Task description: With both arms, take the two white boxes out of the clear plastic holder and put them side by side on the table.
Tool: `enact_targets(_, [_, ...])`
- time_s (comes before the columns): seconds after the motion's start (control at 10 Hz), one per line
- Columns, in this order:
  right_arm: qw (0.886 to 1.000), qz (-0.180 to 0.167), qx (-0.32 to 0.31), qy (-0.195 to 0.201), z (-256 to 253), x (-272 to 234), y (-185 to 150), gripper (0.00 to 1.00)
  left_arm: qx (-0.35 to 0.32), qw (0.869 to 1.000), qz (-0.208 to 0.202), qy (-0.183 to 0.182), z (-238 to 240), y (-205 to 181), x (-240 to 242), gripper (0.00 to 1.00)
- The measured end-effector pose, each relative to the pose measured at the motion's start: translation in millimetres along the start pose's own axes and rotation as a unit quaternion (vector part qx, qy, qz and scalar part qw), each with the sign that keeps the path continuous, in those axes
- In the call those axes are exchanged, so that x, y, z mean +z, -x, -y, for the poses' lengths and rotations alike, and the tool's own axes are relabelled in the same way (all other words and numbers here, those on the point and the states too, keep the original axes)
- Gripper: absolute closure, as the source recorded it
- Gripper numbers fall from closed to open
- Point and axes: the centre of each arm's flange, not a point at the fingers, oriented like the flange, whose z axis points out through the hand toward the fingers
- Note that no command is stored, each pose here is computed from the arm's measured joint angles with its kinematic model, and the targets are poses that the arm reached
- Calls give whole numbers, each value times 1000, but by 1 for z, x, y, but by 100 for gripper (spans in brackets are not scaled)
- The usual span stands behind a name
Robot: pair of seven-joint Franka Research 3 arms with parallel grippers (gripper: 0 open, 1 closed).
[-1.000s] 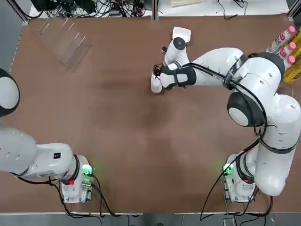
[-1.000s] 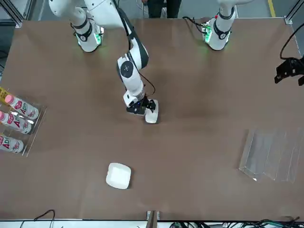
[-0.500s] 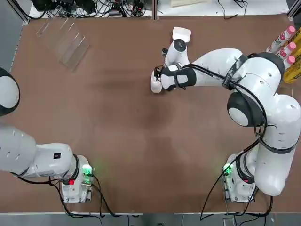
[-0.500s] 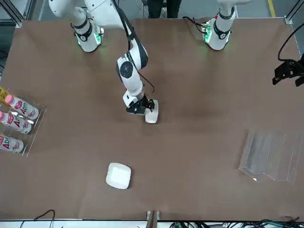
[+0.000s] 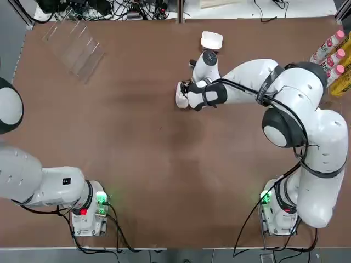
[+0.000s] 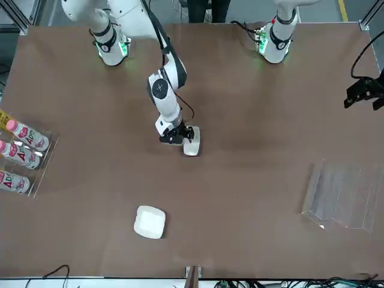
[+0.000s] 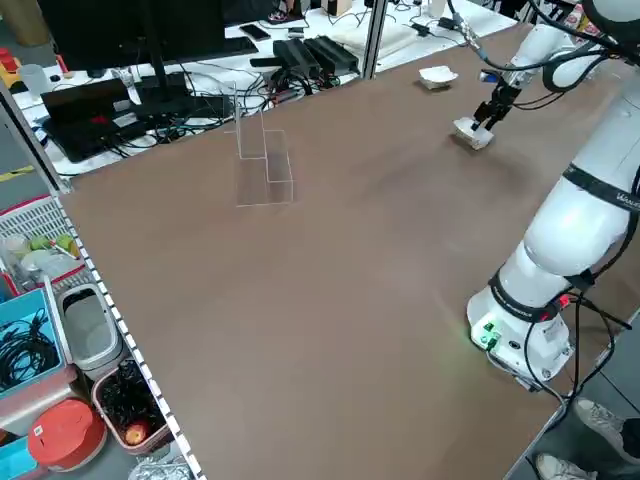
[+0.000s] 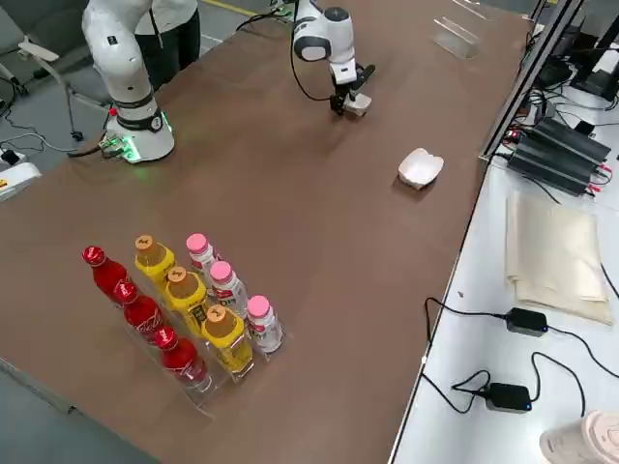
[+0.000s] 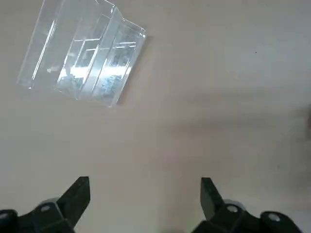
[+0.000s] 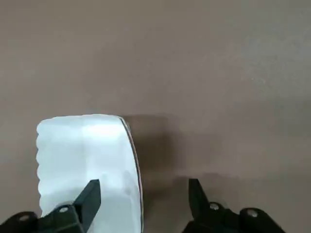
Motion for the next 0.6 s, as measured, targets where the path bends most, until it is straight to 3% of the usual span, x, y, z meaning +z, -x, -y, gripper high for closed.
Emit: enact_targets(0.6, [1000,-5,-4,-5,5,2,6,65,0,1000,-1,0,-2,1,-1,0])
